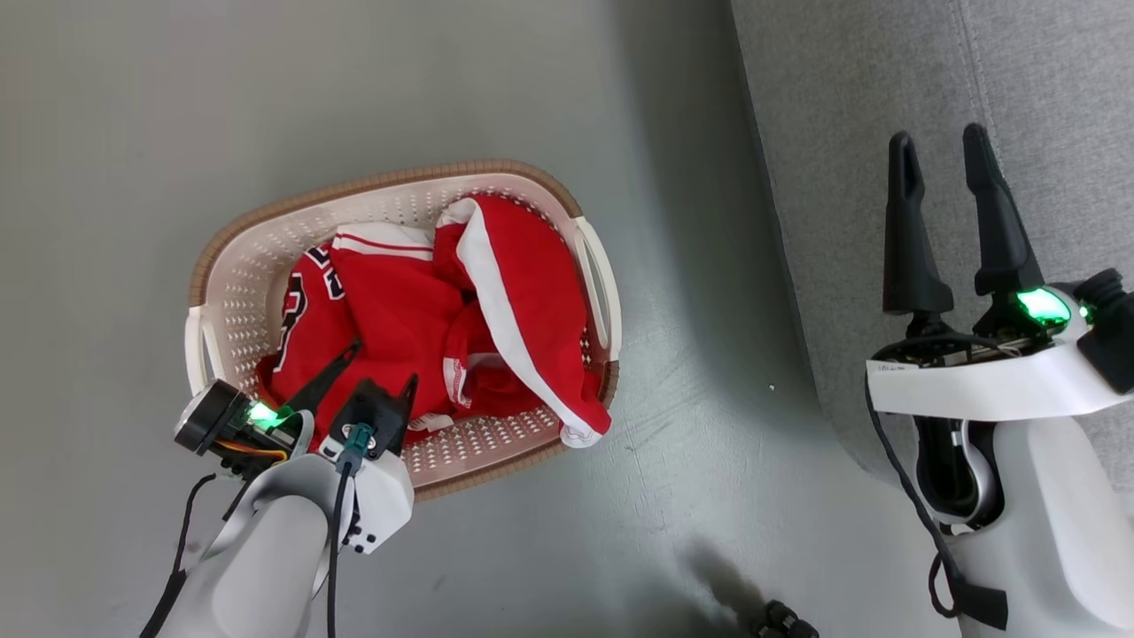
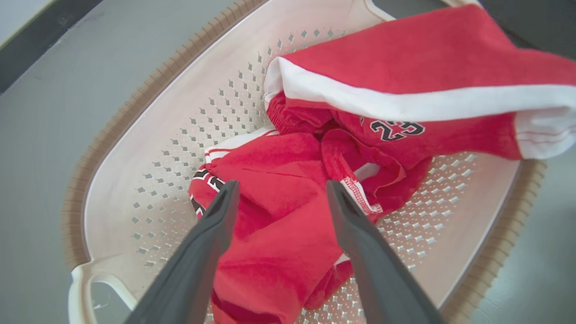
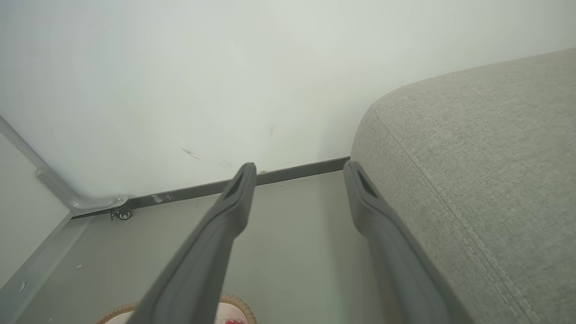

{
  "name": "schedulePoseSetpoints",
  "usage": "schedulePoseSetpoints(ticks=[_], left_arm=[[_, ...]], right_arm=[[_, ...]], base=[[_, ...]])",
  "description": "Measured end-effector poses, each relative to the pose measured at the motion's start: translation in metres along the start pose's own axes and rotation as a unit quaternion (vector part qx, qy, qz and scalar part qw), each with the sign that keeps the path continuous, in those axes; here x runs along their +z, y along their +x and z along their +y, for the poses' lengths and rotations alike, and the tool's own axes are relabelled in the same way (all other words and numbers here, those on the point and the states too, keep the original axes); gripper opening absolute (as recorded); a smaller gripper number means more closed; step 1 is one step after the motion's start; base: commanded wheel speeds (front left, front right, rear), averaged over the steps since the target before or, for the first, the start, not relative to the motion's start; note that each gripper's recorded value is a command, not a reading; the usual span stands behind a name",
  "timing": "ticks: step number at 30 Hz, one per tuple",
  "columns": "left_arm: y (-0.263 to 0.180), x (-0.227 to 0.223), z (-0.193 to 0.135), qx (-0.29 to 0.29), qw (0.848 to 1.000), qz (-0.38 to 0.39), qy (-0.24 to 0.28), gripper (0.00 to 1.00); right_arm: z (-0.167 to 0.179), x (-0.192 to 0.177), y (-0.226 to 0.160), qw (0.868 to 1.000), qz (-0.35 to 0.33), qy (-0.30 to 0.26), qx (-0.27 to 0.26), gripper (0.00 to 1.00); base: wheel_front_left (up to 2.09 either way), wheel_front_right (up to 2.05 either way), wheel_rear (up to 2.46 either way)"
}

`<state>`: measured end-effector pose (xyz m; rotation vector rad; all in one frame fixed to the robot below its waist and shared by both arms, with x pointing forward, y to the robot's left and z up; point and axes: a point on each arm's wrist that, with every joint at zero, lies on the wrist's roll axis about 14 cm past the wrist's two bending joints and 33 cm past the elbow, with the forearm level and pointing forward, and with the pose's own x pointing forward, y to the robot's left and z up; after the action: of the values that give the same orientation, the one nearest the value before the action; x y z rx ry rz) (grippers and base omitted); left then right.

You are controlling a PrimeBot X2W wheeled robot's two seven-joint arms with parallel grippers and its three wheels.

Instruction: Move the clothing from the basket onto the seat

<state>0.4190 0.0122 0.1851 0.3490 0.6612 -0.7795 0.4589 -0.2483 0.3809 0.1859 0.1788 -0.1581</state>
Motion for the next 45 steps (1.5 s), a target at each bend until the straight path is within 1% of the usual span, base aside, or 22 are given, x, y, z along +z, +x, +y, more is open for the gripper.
schedulePoseSetpoints(ticks=[4, 8, 14, 17, 23, 28, 32, 33, 34, 35, 36, 37, 39, 40, 41, 45], left_arm=[[0.003, -0.016, -0.005, -0.011, 1.000, 0.023, 0.007, 1.00], [0.009, -0.023, -0.001, -0.011, 0.999, 0.035, 0.013, 1.00], [0.017, -0.037, 0.007, -0.011, 0.996, 0.063, 0.056, 1.00], [0.018, -0.044, 0.010, -0.010, 0.995, 0.073, 0.067, 1.00], [0.025, -0.048, 0.017, -0.001, 0.992, 0.089, 0.091, 1.00], [0.028, -0.050, 0.013, -0.006, 0.990, 0.098, 0.104, 1.00], [0.030, -0.050, 0.008, -0.012, 0.986, 0.103, 0.129, 1.00], [0.031, -0.049, 0.008, -0.011, 0.985, 0.104, 0.137, 0.92], [0.033, -0.048, 0.008, -0.012, 0.984, 0.105, 0.143, 0.80], [0.033, -0.048, 0.008, -0.013, 0.983, 0.106, 0.146, 0.61], [0.034, -0.048, 0.008, -0.013, 0.983, 0.109, 0.149, 0.61], [0.034, -0.047, 0.008, -0.011, 0.982, 0.111, 0.151, 0.46], [0.035, -0.045, 0.005, -0.014, 0.982, 0.111, 0.155, 0.31], [0.036, -0.045, 0.003, -0.017, 0.981, 0.111, 0.157, 0.08], [0.036, -0.046, 0.002, -0.018, 0.981, 0.112, 0.158, 0.00], [0.035, -0.047, 0.003, -0.017, 0.980, 0.117, 0.162, 0.00]], right_arm=[[-0.001, -0.002, 0.005, 1.000, 0.001, -0.003, 0.000, 1.00], [-0.003, -0.009, 0.006, 1.000, 0.009, -0.005, -0.003, 1.00], [-0.006, -0.018, 0.007, 1.000, 0.018, -0.003, -0.007, 1.00], [-0.007, -0.021, 0.008, 1.000, 0.021, 0.000, -0.009, 1.00], [-0.005, -0.020, 0.014, 1.000, 0.018, -0.002, -0.004, 1.00], [-0.006, -0.022, 0.013, 1.000, 0.021, -0.003, -0.006, 1.00], [-0.007, -0.023, 0.013, 1.000, 0.022, -0.003, -0.006, 1.00], [-0.006, -0.023, 0.013, 1.000, 0.023, -0.003, -0.006, 1.00], [-0.006, -0.023, 0.013, 1.000, 0.023, -0.003, -0.006, 1.00], [-0.006, -0.023, 0.013, 1.000, 0.022, -0.003, -0.006, 1.00], [-0.007, -0.023, 0.013, 1.000, 0.022, -0.003, -0.006, 1.00], [-0.007, -0.023, 0.013, 1.000, 0.022, -0.003, -0.006, 1.00], [-0.007, -0.022, 0.013, 1.000, 0.022, -0.002, -0.007, 1.00], [-0.007, -0.022, 0.012, 1.000, 0.022, -0.002, -0.007, 1.00], [-0.007, -0.022, 0.012, 1.000, 0.022, -0.002, -0.007, 1.00], [-0.008, -0.022, 0.012, 1.000, 0.022, 0.000, -0.008, 1.00]], base=[[0.00, 0.00, 0.00], [0.00, 0.00, 0.00], [0.00, 0.00, 0.00], [0.00, 0.00, 0.00], [0.00, 0.00, 0.00], [0.00, 0.00, 0.00], [0.00, 0.00, 0.00], [0.00, 0.00, 0.00], [0.00, 0.00, 0.00], [0.00, 0.00, 0.00], [0.00, 0.00, 0.00], [0.00, 0.00, 0.00], [0.00, 0.00, 0.00], [0.00, 0.00, 0.00], [0.00, 0.00, 0.00], [0.00, 0.00, 0.00]])
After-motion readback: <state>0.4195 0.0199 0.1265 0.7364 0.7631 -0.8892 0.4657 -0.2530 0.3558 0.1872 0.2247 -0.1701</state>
